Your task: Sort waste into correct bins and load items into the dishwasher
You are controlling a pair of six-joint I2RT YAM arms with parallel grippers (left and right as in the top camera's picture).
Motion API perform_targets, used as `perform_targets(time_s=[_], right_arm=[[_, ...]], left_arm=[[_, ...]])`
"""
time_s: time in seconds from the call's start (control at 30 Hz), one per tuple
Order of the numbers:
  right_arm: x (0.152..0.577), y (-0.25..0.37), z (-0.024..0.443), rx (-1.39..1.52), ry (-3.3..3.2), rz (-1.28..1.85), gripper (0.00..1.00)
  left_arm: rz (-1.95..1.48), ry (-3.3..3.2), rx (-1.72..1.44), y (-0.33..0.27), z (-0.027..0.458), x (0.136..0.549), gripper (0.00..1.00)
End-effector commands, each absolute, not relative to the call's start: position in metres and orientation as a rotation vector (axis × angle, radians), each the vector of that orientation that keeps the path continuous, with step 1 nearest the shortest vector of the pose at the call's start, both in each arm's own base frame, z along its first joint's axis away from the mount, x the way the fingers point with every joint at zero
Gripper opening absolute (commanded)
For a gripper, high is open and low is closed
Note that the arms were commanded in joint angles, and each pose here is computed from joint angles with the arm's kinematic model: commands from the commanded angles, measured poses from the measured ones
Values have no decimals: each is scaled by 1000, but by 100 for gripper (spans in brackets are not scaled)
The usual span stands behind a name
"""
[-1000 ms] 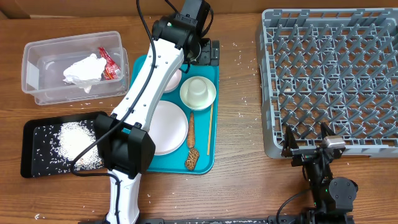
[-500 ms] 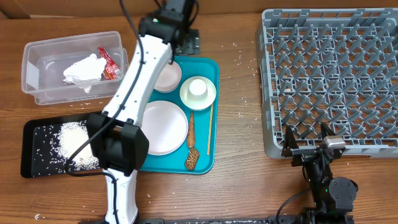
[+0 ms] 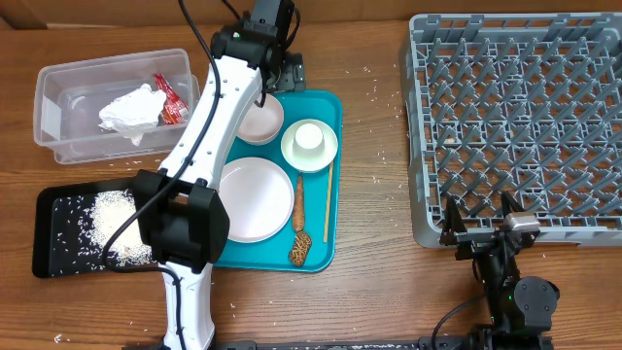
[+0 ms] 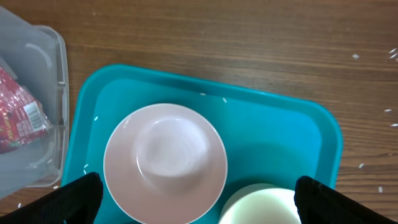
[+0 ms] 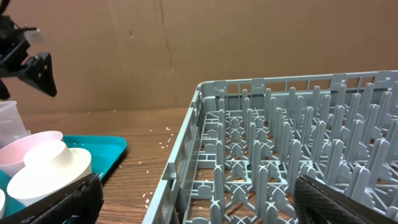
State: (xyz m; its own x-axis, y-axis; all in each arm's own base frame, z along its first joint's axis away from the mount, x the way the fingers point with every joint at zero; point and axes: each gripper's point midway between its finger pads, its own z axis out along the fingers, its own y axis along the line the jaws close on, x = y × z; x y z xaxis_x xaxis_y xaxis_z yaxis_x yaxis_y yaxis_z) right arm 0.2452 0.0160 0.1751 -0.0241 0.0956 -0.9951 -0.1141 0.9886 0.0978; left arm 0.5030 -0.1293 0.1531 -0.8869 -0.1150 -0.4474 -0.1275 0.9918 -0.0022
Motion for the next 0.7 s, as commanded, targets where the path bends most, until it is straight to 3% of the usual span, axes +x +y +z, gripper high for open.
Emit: perform_targets(time_s=[0.0, 0.37, 0.67], right_arm=[[246, 13, 171, -5, 1590, 153, 100], [246, 13, 171, -5, 1590, 153, 100], [246, 13, 171, -5, 1590, 153, 100]], left_arm=[[28, 2713, -164, -135, 137, 499, 100], [-66, 2758, -143, -147, 134, 492, 100], [-290, 3005, -70, -170, 126, 434, 100]])
